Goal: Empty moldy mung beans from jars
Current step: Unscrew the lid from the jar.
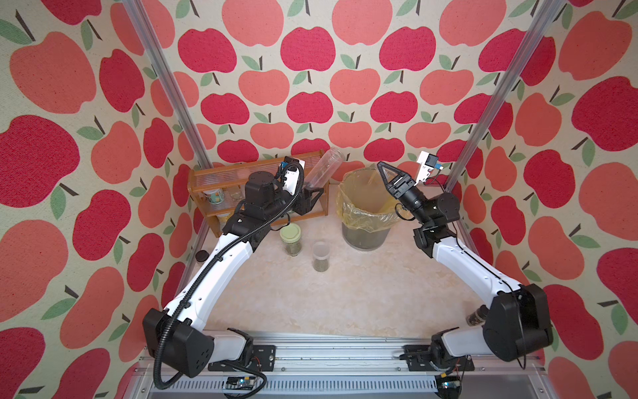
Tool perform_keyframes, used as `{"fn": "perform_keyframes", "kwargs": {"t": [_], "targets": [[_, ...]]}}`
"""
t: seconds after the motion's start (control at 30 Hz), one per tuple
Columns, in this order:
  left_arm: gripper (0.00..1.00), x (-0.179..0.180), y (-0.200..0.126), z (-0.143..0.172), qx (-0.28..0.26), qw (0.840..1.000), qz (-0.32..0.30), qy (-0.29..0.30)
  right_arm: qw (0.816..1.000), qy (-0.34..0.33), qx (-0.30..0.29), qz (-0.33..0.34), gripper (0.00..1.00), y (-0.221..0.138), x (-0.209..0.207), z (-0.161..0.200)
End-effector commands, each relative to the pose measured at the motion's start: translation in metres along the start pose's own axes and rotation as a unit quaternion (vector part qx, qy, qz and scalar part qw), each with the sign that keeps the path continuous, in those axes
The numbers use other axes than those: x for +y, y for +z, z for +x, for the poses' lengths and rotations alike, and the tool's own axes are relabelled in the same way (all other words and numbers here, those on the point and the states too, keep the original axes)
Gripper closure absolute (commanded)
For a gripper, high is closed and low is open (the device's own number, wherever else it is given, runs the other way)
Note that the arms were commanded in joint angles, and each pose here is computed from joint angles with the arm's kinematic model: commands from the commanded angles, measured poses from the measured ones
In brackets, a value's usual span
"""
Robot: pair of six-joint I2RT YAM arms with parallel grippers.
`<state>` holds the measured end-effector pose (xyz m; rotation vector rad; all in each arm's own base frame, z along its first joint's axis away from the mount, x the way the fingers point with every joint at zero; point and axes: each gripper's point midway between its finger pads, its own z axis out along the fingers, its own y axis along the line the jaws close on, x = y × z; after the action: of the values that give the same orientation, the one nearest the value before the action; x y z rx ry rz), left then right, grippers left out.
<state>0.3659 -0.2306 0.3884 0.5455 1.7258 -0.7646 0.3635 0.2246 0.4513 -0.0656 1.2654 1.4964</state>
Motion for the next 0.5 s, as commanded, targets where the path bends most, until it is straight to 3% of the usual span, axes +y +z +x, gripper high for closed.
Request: {"fn": "perform_keyframes", "kwargs": {"t": [0.0,0.17,0.47], "targets": [[0.59,-0.002,-0.008,-0.011,-0.026,0.999,-0.007,0.021,0.998,-0.037,0.008,0.057,0.52,-0.026,-0.009,-0.002],[0.59,-0.005,-0.007,-0.011,-0.027,0.999,-0.007,0.033,0.982,-0.109,0.03,0.153,0.52,-0.067,-0.02,0.001],[0.58,-0.009,-0.004,-0.007,-0.021,0.998,-0.009,0.051,0.923,-0.204,0.06,0.32,0.51,-0.156,-0.043,0.018]]}}
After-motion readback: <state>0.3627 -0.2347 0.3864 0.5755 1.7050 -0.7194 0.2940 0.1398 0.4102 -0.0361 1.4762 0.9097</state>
